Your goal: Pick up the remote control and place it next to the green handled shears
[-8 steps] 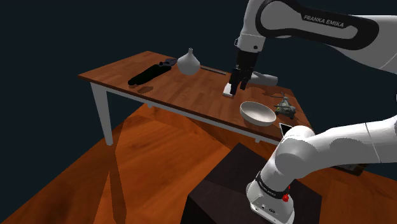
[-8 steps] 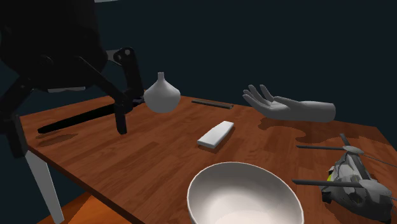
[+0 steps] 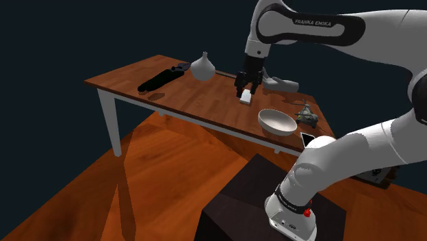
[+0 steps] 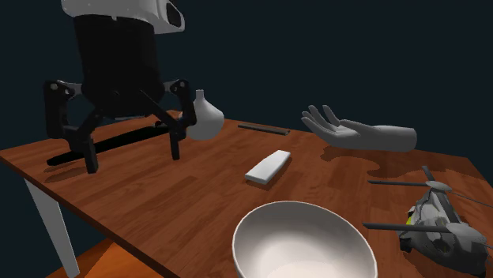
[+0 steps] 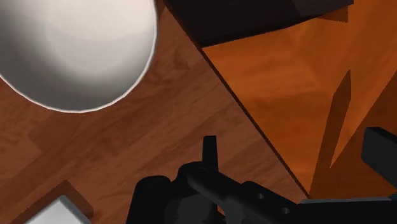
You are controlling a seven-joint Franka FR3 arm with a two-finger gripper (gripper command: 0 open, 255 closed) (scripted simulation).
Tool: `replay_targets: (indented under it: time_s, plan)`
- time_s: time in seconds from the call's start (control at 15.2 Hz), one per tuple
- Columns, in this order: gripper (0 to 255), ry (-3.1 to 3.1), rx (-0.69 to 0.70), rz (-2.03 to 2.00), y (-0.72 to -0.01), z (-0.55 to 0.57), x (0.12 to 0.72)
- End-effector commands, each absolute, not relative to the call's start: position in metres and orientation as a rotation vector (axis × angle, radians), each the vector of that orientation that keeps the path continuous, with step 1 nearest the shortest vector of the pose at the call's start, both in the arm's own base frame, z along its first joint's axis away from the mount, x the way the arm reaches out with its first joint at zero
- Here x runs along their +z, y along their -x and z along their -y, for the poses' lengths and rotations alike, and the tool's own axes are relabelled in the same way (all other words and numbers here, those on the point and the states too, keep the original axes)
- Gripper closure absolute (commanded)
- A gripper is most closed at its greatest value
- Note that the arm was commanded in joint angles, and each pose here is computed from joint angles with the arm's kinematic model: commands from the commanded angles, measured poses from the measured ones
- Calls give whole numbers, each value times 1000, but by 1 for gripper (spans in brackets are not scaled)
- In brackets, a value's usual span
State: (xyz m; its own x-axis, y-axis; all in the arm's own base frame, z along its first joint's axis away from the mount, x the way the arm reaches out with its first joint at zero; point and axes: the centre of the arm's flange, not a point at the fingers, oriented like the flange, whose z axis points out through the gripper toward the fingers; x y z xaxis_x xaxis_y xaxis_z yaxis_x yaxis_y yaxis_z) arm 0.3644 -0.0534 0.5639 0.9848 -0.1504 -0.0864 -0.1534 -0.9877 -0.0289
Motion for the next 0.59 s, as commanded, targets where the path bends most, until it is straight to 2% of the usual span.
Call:
replay_targets:
  time_s: [0.0,0.53]
  plan:
    - [0,3089,123,-330,-383,70,553]
    - [0,3038,98,-692,-446,144,519]
